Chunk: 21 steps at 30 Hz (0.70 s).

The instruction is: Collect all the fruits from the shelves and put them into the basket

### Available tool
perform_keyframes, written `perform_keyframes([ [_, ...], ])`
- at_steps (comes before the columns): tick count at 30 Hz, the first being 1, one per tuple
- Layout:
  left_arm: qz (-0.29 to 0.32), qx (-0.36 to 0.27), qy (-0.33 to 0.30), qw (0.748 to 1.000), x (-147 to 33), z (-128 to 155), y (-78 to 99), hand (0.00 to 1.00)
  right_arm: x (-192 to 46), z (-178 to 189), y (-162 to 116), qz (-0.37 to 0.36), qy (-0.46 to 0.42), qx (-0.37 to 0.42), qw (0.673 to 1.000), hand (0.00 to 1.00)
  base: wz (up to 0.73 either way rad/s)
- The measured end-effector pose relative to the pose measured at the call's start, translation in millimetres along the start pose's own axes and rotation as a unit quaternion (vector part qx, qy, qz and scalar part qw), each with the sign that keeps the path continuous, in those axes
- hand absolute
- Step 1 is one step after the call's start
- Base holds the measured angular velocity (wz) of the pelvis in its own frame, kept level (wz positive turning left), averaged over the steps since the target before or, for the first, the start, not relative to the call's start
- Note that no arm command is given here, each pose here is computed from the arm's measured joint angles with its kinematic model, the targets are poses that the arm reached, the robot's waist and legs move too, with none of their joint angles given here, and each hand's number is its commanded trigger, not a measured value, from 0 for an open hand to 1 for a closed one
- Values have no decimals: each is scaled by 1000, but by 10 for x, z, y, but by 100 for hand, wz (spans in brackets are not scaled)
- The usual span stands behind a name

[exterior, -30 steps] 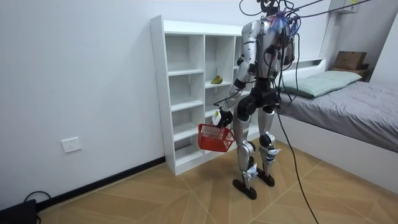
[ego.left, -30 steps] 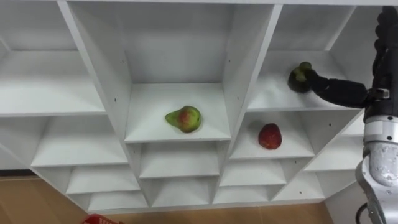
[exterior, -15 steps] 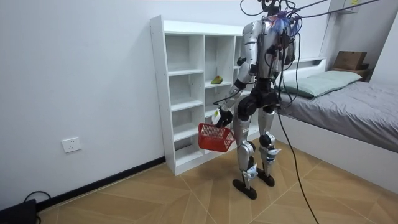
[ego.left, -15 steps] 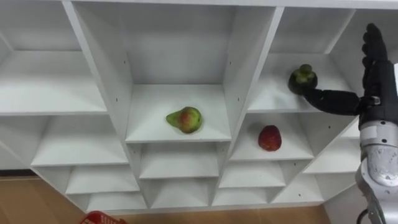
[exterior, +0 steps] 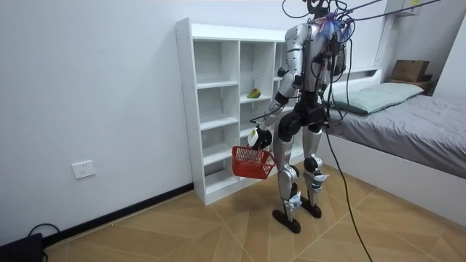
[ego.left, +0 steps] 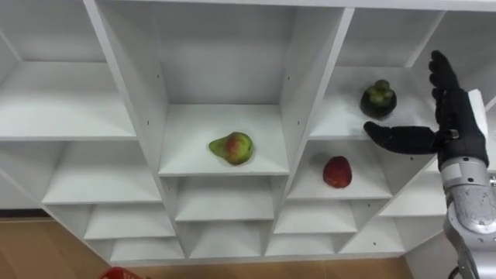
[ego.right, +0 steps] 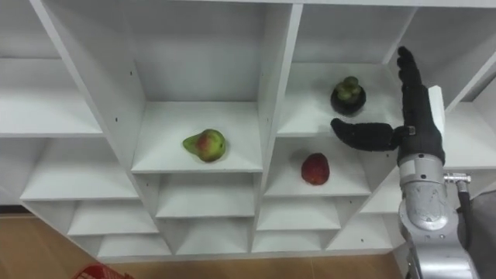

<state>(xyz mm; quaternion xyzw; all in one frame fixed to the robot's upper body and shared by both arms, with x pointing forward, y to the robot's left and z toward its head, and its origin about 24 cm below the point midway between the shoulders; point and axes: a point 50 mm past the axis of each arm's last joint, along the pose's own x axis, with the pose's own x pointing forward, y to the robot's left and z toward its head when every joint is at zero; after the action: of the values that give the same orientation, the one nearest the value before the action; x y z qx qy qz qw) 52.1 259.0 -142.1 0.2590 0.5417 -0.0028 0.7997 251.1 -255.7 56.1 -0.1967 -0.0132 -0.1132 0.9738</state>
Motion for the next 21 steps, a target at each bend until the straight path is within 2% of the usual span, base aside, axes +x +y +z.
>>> perform_keyframes([
  [12, 1, 10, -2, 1000, 1, 14, 6, 100, 201, 251, 15, -4, -48, -6, 999, 0, 1],
  [21, 3, 10, 7, 1000, -6, -21, -13, 100, 270, 252, 17, -6, -41, -6, 999, 0, 3],
])
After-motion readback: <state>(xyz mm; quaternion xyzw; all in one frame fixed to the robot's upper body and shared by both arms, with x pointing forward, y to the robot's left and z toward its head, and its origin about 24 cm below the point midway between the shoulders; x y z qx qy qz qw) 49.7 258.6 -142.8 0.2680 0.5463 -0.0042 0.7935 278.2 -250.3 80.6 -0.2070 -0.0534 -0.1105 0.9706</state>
